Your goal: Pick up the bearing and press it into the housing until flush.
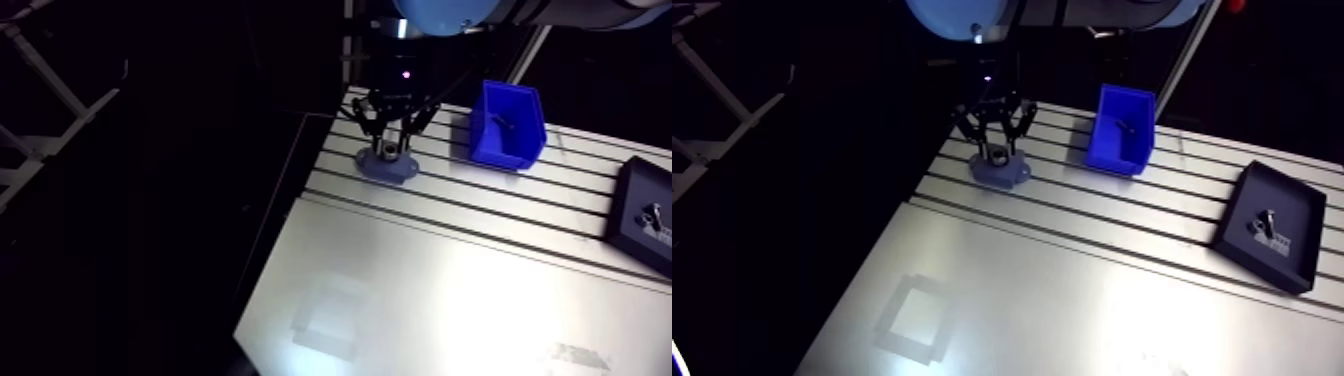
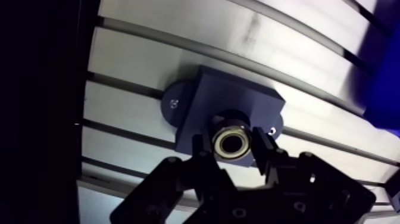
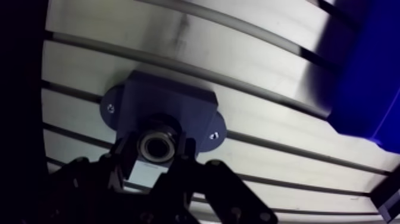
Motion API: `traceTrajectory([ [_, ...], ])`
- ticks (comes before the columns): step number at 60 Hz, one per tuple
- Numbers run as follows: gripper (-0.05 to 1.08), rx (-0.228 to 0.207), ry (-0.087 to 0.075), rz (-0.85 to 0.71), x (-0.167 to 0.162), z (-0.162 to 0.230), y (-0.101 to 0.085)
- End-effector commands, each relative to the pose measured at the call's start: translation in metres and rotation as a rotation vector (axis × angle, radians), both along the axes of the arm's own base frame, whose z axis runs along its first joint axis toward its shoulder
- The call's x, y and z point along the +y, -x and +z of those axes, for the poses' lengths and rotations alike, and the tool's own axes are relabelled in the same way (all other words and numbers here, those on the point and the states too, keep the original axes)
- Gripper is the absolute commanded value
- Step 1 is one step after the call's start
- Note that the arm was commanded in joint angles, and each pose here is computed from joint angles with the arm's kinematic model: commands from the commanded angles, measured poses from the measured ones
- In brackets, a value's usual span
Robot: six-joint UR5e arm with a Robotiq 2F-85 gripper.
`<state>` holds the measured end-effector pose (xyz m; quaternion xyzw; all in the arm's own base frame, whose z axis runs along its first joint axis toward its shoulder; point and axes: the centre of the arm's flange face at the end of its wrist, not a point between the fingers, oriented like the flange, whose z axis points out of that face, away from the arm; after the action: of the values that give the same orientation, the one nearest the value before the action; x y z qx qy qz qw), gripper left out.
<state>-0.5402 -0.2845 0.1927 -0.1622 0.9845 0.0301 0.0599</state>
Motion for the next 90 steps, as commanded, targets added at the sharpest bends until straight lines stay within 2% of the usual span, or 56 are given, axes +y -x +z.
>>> traceTrajectory([
  [1,0.86,-0.002,-0.001,-0.001,0.001,-0.001,0.0],
  [17,0.86,-0.014,-0.002,-0.002,0.001,-0.009,0.001],
  [68,0.86,-0.007,0.0,-0.002,0.0,-0.007,0.005],
  [90,0.86,-0.018,-0.002,-0.001,0.0,-0.013,0.005],
])
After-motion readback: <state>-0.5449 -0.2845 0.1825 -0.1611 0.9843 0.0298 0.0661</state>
